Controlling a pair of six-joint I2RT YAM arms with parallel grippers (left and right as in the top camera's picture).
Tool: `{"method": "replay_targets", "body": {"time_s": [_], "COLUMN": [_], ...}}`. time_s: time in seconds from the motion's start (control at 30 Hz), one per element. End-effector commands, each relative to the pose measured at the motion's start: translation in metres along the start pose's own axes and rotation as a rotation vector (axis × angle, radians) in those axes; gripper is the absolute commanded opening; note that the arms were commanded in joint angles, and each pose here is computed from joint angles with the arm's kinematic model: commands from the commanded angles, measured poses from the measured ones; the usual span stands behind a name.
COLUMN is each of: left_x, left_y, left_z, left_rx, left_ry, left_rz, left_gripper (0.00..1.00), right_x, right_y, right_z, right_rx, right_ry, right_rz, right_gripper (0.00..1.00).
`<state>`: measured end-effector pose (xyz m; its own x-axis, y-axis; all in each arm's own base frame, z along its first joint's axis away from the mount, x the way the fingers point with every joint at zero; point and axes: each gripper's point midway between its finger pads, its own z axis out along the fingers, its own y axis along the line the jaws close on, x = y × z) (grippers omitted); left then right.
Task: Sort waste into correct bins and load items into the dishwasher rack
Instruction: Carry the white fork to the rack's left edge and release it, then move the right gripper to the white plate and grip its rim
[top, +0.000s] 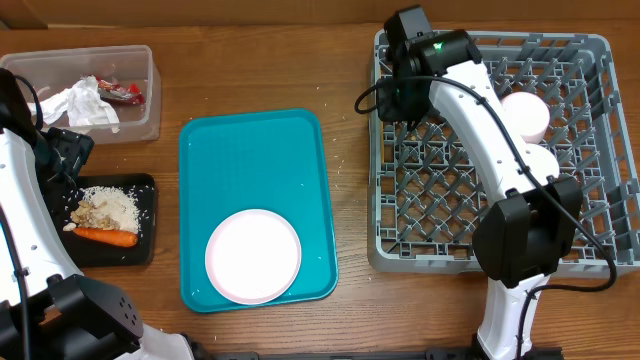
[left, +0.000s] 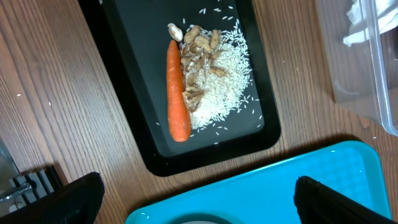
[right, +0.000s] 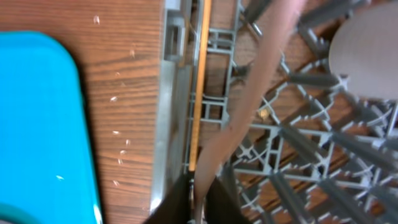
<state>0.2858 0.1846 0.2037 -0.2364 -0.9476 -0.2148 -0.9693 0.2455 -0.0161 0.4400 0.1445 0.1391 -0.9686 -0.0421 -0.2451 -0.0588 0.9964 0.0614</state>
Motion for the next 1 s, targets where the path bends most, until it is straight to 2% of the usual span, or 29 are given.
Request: {"method": "replay_targets", "body": {"time_s": [0.0, 0.07, 0.1, 0.17, 0.47, 0.67, 0.8, 0.97], "left_x": [-0.002, -0.002, -0.002, -0.002, -0.002, -0.002, -0.002, -0.002], "left_y": [0.001, 0.001, 0.001, 0.001, 0.001, 0.001, 0.001, 0.001], "left_z": [0.0, 0.0, 0.0, 0.0, 0.0, 0.0, 0.0, 0.0], "left_rx": [-0.011, -0.011, -0.011, -0.011, -0.011, -0.011, -0.011, -0.011], "left_ry": [-0.012, -0.012, -0.012, -0.012, -0.012, -0.012, -0.012, -0.012], "left_rz": [-0.015, -0.015, -0.015, -0.015, -0.015, -0.015, -0.015, -0.015], "left_gripper": [1.0, 1.0, 1.0, 1.0, 1.0, 1.0, 1.0, 1.0], "right_x": [0.005, 0.005, 0.004, 0.003, 0.019, 0.044, 0.077, 0.12], "right_y": [-0.001, -0.001, -0.001, -0.001, 0.015, 0.071, 0.114, 0.16], "right_z": [0.01, 0.015, 0.015, 0.015, -0.007, -0.048, -0.049, -0.029], "right_rx": [-0.017, -0.018, -0.018, -0.019, -0.081, -0.224, -0.274, -0.282], "right_ry": [0.012, 0.008, 0.007, 0.003, 0.061, 0.068, 0.136, 0.198], "right_rz": [-0.023, -0.023, -0.023, -0.017, 0.018, -0.059, -0.157, -0.303], "right_gripper": [0.34, 0.75, 0.92, 1.0, 1.0, 1.0, 0.99, 0.7]}}
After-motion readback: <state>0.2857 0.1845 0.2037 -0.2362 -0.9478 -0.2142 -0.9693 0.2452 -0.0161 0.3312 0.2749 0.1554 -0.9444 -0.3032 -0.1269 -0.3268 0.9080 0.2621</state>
